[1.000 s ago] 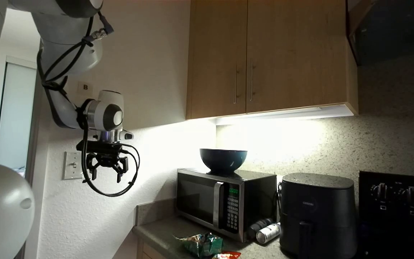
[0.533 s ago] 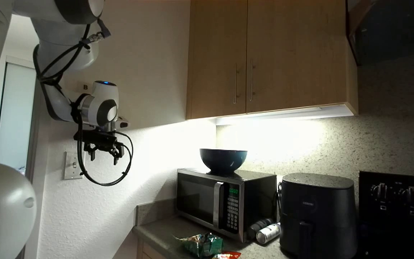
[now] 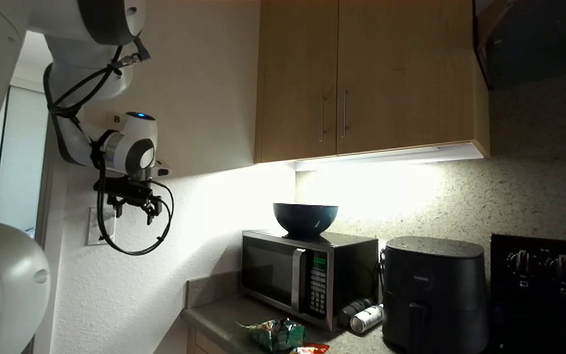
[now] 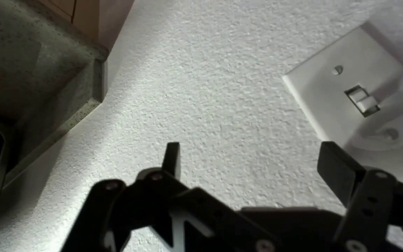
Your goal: Flip the switch on the wall
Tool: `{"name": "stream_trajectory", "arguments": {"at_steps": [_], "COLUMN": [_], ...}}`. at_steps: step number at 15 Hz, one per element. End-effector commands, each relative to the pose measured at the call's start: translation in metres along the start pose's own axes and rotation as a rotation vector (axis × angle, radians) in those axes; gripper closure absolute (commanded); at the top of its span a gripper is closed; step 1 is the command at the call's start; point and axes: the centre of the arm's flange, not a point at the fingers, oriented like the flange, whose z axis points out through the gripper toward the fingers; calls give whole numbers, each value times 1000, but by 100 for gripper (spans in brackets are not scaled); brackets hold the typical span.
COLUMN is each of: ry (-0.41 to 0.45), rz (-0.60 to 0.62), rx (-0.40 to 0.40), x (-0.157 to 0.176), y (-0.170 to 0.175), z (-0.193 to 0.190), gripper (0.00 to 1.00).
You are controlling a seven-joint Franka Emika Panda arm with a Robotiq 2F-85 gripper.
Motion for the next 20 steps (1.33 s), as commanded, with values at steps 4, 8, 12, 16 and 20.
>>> {"name": "stream_trajectory", "arguments": {"at_steps": [4, 8, 12, 16, 20], "ry": [-91, -123, -115, -82, -73], "rz": [-61, -53, -43, -61, -79], "rx": [73, 70, 21, -61, -69], "x": [-16, -21, -23, -20, -16], "y": [-35, -40, -34, -19, -15], "z": [-7, -5, 3, 7, 10], "gripper": [0, 0, 0, 0, 0]}}
